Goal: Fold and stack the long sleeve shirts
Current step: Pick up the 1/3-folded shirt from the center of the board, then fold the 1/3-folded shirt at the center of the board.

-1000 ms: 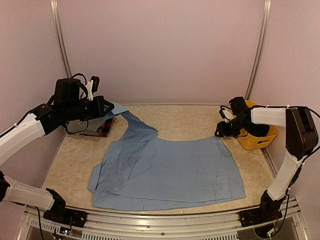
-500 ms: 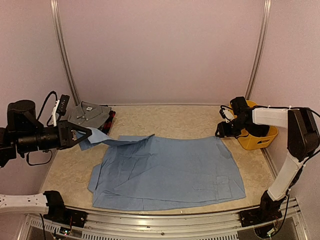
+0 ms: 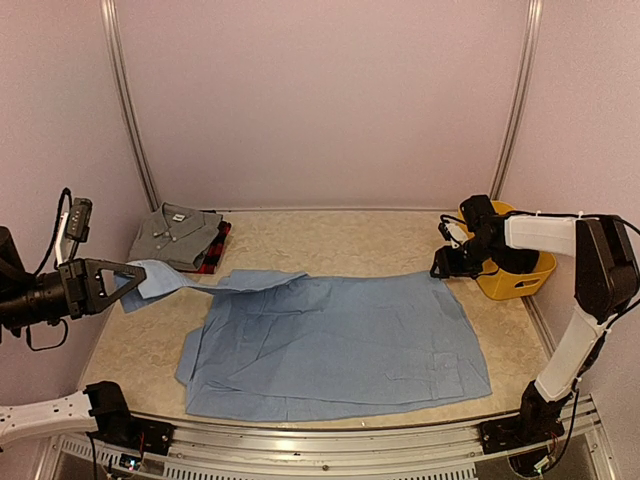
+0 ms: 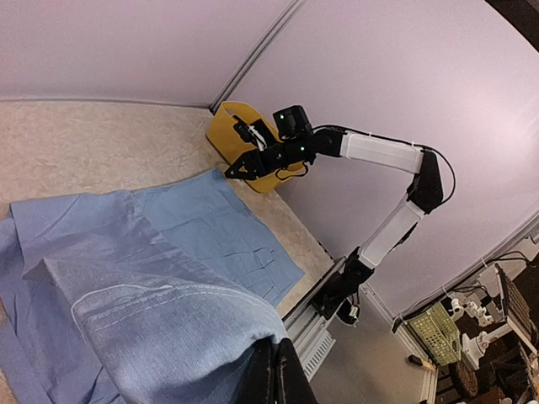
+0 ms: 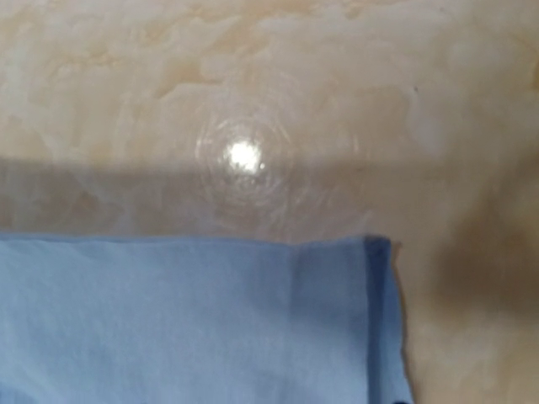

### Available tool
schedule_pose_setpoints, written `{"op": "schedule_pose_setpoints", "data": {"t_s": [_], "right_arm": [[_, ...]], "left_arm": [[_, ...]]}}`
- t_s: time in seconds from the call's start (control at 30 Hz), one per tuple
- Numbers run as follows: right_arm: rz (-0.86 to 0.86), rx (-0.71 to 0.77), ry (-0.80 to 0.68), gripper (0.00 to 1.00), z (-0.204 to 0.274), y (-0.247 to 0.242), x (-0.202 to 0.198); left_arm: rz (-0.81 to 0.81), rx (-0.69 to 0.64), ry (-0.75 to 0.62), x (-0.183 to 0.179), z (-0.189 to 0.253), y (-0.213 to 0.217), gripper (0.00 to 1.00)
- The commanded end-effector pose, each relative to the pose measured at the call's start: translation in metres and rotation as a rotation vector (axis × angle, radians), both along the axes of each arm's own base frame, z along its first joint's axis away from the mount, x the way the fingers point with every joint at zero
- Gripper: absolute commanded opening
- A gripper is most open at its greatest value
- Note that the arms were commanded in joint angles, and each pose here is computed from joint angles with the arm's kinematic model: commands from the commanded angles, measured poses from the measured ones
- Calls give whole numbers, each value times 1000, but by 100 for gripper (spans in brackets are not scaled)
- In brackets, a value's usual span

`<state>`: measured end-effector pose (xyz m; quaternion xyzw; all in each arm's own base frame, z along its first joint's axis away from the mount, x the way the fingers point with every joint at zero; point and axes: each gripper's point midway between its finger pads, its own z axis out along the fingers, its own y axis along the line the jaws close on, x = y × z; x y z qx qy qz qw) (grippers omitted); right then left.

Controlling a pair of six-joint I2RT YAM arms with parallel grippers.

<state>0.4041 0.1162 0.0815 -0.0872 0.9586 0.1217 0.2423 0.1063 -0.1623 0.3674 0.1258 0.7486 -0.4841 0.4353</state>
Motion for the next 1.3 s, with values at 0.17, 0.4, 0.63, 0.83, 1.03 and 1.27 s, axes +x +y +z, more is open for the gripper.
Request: {"op": "schedule_pose_setpoints", "data": {"t_s": [0.17,0.4,0.63,0.83,1.03,1.27], "right_arm": [[-26,2,-44,57,35,-6,5],[-26,25,-106,57,63,-2,16],[46,40,-81,65,54,9,26],[73,75,-29,67,35,21,41],[70,92,63,58,12,26,32],[62,73,117,52,2,24,-20]], "left_arm": [[-203,-55,-201,-40,38,-2,0],[-265,-41,-245,-50,41,-4,0],[-263,-7,-236,-47,37,-7,0],[-259,18,-228,-43,28,-10,0],[-226,-12,-268,-41,44,-4,0],[-204,-9,-289,-35,56,-7,0]]}}
